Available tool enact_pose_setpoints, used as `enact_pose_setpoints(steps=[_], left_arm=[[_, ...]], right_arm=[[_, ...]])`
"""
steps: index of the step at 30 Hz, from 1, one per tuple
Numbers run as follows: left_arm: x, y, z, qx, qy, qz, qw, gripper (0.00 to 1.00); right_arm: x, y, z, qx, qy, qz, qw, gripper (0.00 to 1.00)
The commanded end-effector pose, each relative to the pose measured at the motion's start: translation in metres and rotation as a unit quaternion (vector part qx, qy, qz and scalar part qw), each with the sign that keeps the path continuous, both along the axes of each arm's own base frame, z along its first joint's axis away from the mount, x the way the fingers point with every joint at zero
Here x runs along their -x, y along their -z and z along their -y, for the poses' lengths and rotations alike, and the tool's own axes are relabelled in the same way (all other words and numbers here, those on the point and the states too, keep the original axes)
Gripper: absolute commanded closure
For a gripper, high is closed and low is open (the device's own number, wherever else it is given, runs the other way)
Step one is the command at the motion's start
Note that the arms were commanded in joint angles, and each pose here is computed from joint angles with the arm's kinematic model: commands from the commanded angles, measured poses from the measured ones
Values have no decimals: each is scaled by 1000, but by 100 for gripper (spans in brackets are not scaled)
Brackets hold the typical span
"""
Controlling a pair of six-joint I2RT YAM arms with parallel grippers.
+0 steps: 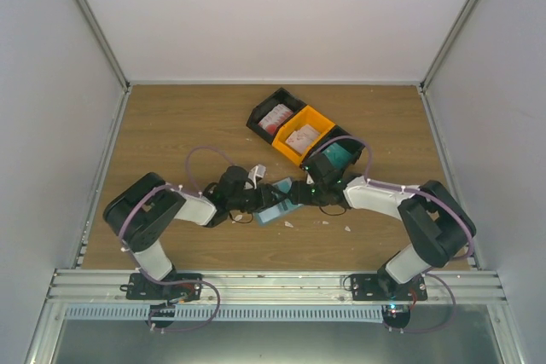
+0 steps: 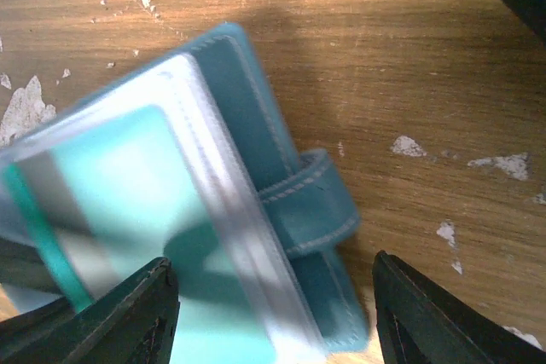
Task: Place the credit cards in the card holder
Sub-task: Insert the credit card into the card holder.
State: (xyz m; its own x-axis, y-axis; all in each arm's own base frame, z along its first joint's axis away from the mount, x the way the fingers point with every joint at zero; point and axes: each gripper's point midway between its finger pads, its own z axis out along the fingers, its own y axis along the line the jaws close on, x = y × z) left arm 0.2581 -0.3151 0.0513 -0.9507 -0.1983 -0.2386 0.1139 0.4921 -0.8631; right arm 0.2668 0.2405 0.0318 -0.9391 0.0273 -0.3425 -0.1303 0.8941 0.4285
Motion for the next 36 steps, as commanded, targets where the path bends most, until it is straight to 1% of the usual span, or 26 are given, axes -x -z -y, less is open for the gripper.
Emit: enact_pose_setpoints(steps=[1, 5, 7, 13, 15, 19, 24, 27, 30, 33, 34, 36], left_arm=[[5, -14, -10, -33, 2, 29, 999, 55], [7, -18, -20, -58, -5, 39, 998, 41], [7, -16, -23, -68, -4, 39, 997, 36], [8, -9, -27, -82, 1, 19, 996, 31], [9, -7, -30, -90, -5, -4, 996, 30], [18, -15, -35, -73, -19, -56, 996, 27], [19, -18, -54, -98, -52, -66, 992, 23], [20, -20, -62, -110, -59, -60, 990, 23], [19, -24, -65, -113, -60, -43, 991, 24], [13, -36, -60, -103, -51, -6, 993, 32], [9, -41, -58, -100, -46, 6, 994, 37], [3, -50, -48, -87, -30, 30, 995, 43]], right_arm=[[-10, -23, 1, 16, -14, 29, 999, 37], [-22, -51, -4, 22, -76, 61, 995, 37], [-29, -63, -2, 32, -91, 74, 993, 37], [-53, -96, 16, 36, -75, 108, 991, 36], [-57, -104, 17, 29, -70, 117, 990, 36], [-57, -111, 12, 10, -70, 118, 990, 37], [-67, -123, 27, 22, -48, 143, 988, 37], [-82, -133, 46, 48, -41, 161, 985, 37], [-97, -129, 72, 100, -42, 150, 983, 40], [-107, -120, 95, 147, -45, 129, 980, 46], [-109, -117, 98, 154, -53, 124, 979, 48], [-111, -108, 100, 164, -72, 113, 977, 51]])
